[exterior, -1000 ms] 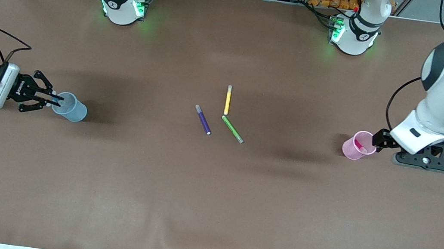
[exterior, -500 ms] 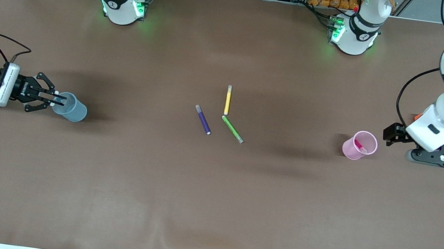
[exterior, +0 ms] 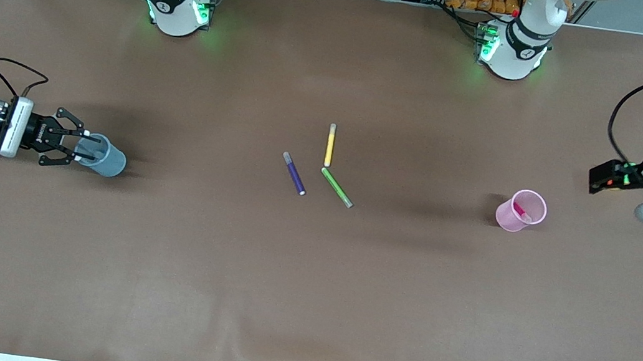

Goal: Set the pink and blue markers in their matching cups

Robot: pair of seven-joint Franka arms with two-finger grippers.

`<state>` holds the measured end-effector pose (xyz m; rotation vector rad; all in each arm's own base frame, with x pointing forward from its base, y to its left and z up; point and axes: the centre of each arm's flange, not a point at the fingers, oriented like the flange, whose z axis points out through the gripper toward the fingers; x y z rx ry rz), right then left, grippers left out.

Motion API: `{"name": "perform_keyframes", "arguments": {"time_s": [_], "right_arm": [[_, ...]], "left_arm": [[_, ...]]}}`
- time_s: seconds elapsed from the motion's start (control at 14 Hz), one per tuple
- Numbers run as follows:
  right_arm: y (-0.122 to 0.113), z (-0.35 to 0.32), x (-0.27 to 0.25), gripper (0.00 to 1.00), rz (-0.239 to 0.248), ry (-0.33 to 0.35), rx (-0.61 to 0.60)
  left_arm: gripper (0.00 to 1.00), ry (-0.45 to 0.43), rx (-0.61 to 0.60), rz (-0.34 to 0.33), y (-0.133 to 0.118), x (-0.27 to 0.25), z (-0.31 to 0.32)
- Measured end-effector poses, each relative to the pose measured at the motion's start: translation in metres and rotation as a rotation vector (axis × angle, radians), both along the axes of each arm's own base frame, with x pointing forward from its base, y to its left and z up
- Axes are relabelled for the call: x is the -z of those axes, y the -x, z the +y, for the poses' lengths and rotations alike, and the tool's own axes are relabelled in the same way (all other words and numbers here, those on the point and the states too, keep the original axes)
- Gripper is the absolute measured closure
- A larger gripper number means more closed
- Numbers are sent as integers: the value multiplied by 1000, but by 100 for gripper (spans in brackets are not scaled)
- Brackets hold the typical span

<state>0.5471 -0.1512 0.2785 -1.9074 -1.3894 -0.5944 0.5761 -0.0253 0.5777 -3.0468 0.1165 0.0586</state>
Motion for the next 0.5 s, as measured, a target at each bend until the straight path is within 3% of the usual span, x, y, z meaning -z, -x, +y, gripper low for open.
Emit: {"name": "perform_keyframes", "arguments": {"time_s": [0.29,0.36,0.5], "right_arm": [[-7,9,-15,1,48,23,57],[-11,12,-22,0,62,52,79],[-20,20,-40,0,84,177,121]], "left_arm": [[0,4,-8,17,34,-43,5],[0,4,-4,12,40,-51,6],[0,6,25,3,44,-58,12]]}}
